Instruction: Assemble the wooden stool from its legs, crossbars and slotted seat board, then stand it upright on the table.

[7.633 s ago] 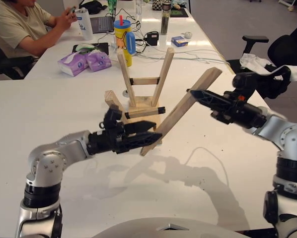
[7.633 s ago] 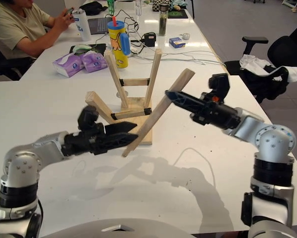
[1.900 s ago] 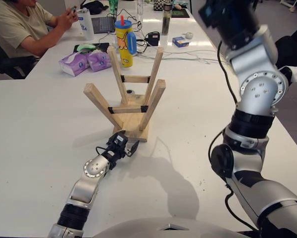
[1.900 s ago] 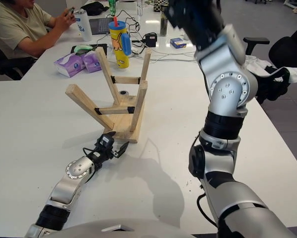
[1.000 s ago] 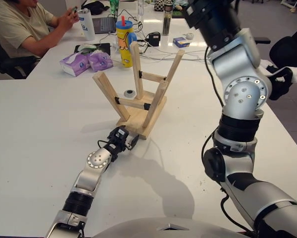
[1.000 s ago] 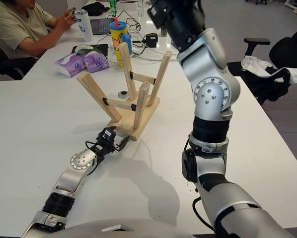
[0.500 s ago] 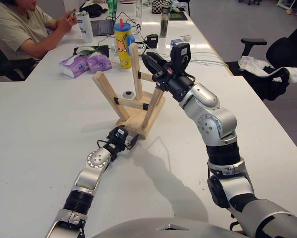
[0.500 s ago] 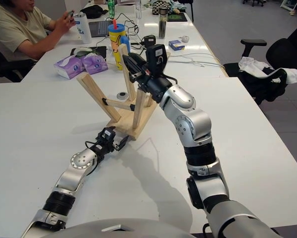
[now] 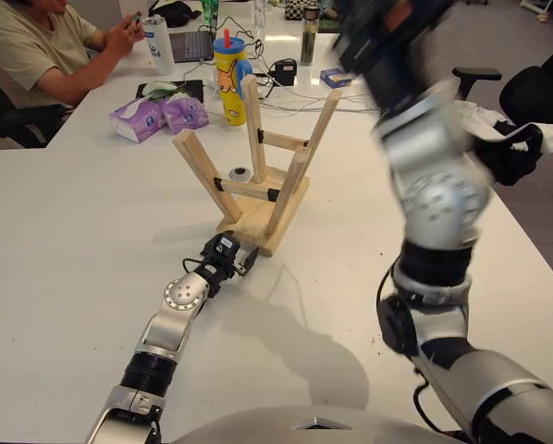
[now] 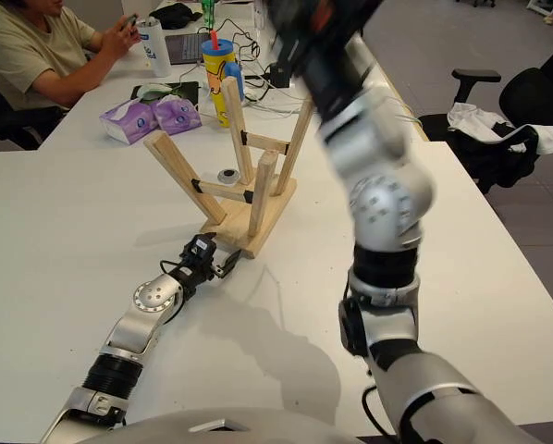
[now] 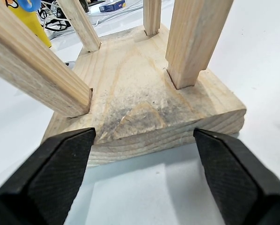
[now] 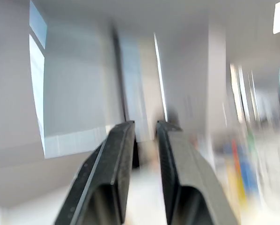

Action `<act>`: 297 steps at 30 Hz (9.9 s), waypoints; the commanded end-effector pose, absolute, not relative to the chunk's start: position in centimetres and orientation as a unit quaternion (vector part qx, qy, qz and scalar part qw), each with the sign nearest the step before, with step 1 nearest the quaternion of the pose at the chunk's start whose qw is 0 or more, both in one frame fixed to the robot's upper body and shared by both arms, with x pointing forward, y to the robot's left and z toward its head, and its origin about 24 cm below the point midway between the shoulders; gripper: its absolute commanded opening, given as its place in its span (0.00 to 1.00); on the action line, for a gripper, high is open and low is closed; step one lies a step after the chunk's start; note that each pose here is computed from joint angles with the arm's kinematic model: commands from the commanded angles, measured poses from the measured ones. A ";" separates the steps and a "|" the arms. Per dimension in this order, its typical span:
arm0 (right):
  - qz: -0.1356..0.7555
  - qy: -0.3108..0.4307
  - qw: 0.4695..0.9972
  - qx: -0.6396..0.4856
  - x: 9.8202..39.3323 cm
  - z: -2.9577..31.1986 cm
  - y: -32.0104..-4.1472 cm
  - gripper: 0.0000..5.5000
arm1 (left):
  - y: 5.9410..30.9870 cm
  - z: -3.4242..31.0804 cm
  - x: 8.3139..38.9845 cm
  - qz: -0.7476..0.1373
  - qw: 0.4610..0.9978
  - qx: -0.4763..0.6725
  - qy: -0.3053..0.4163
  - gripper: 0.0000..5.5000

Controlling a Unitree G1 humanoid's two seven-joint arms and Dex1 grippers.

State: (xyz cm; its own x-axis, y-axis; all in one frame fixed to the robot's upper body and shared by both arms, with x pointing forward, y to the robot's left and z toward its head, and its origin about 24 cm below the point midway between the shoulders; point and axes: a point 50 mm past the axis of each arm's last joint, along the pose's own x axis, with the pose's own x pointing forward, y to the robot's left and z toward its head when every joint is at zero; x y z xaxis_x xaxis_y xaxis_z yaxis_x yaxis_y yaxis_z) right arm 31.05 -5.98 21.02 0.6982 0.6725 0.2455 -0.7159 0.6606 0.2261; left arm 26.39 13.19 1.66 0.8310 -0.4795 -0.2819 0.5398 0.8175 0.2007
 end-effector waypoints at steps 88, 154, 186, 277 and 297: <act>0.254 0.090 0.962 -0.045 30.7 11.5 -14.0 0.01 | 20.4 7.3 24.3 -0.002 0.978 0.150 0.144 0.71; 0.406 0.179 0.892 0.084 23.2 6.5 -14.9 0.01 | 13.3 9.8 19.6 -0.394 0.912 -0.019 0.113 0.71; 0.194 -0.048 0.930 0.309 27.3 14.9 -20.0 0.01 | 10.1 10.2 18.2 -0.490 0.863 -0.010 0.125 0.71; 0.072 0.045 0.948 0.308 29.8 7.7 -18.9 0.00 | 18.6 13.6 34.3 -0.030 0.784 -0.599 0.163 0.24; 0.121 0.094 0.942 0.297 28.6 6.6 -17.7 0.00 | 18.5 13.6 31.8 -0.057 0.727 -0.682 0.060 0.78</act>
